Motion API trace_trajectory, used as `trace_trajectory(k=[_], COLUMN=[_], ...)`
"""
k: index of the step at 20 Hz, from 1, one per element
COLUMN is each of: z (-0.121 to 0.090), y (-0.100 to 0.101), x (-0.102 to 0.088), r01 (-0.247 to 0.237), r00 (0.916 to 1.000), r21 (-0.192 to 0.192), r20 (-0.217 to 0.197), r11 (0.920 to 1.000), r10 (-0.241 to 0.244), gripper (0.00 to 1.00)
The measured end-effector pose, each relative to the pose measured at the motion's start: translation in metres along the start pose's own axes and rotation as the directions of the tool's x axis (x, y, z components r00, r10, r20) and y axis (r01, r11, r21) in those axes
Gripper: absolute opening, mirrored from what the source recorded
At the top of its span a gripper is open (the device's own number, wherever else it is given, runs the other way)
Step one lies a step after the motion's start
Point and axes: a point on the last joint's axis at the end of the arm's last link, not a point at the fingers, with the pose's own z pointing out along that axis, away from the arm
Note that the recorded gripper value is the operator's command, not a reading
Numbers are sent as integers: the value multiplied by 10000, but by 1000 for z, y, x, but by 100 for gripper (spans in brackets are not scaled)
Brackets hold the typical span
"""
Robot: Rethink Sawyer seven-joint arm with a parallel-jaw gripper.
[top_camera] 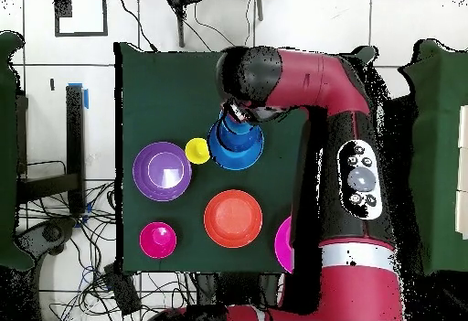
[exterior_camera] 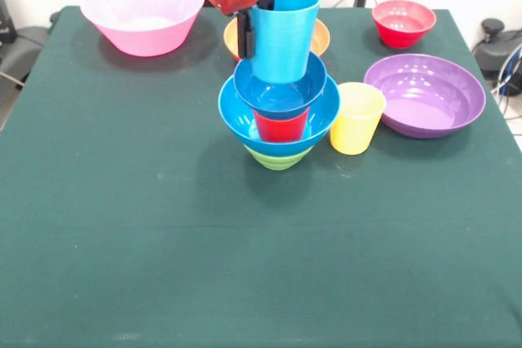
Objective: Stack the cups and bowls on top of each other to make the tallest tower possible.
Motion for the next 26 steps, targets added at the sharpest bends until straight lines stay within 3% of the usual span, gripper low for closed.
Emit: trace_trajectory(k=[7, 21, 26], z=[18, 68, 68], y=[-3, 2, 1], x=[5, 10, 11], r01=[164, 306, 332], r00=[9983, 9930, 9926], r21=[-9, -411, -367], r20=[-567, -1129, -1152], r11=[9999, 9987, 9988], r10=[-164, -351, -373], gripper=[0, 0, 0])
